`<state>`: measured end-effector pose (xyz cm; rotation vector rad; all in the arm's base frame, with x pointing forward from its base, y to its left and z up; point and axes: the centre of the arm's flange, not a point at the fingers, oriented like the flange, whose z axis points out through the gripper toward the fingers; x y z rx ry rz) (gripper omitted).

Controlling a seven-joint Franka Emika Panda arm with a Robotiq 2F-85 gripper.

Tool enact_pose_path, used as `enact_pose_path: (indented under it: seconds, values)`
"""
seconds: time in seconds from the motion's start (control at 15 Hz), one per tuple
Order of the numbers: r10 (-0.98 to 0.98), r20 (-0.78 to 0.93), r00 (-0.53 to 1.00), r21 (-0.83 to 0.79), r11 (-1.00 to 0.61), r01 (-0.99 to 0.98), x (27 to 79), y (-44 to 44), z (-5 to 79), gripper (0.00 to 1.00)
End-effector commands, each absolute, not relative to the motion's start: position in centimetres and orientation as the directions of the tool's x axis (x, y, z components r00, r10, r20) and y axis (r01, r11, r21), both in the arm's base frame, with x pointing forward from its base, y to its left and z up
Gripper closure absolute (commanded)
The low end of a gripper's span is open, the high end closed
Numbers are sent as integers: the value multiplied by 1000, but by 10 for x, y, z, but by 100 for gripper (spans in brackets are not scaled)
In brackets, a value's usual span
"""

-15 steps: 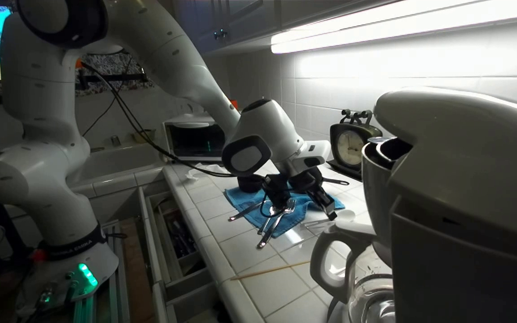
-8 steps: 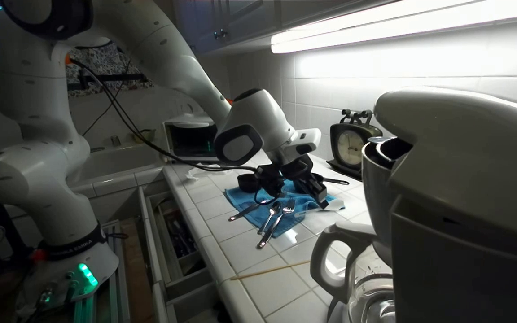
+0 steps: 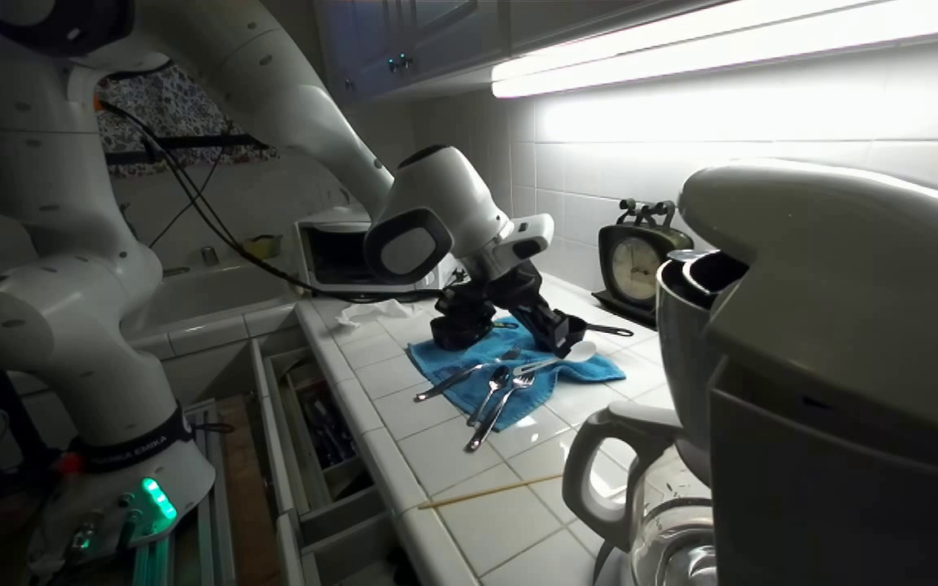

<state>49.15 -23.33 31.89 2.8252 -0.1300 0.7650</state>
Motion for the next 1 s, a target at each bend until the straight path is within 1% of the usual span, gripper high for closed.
enact_pose_path:
  seconds: [0.0,0.4,0.93]
  values:
    - [40,498,866,199,-978,-69,482,-217,322,96]
    - [93,484,870,216,-976,-16,488,-214,313,96]
    - [97,464,880,221,-975,-10,482,-224,303,95]
